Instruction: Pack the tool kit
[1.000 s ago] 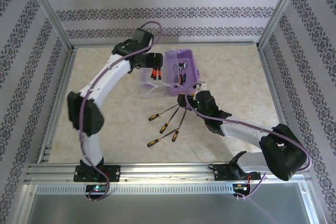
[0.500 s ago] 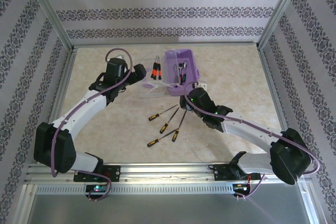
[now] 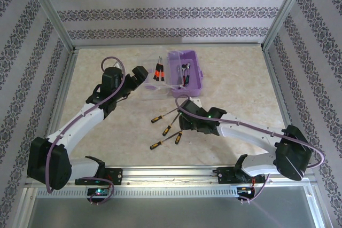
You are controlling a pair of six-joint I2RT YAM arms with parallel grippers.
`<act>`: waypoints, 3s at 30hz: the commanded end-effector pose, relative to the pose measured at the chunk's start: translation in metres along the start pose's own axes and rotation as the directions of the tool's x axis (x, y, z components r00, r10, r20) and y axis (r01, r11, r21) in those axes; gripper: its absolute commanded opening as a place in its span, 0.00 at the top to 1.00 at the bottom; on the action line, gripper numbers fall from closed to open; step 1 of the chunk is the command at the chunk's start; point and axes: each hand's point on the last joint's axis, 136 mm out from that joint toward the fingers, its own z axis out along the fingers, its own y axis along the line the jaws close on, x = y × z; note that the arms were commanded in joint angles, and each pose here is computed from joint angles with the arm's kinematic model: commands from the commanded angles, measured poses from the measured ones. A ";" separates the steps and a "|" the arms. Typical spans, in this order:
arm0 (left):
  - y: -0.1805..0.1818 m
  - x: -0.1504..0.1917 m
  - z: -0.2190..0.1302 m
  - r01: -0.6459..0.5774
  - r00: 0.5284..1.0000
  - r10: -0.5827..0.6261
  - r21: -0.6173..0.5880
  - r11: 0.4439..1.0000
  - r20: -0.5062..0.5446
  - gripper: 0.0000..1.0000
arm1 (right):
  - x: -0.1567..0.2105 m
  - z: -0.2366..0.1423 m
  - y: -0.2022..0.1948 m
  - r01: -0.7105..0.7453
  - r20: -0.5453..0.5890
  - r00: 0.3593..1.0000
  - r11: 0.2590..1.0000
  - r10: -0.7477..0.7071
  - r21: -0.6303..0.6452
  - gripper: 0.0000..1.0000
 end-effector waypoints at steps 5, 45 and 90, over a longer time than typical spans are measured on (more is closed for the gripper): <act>-0.011 -0.018 -0.012 0.016 0.998 -0.019 0.049 0.999 0.052 0.00 | -0.001 0.000 0.030 0.025 0.011 1.000 1.000 -0.025 0.015 0.34; 0.005 -0.011 -0.003 0.045 0.998 -0.045 0.007 0.999 0.037 0.00 | 0.079 0.068 0.022 -0.042 -0.188 0.981 0.996 0.055 0.075 0.56; 0.009 -0.019 -0.008 0.026 0.997 -0.025 -0.016 1.000 0.074 0.00 | 0.068 0.057 -0.052 -0.072 -0.134 0.986 0.979 0.099 0.193 0.78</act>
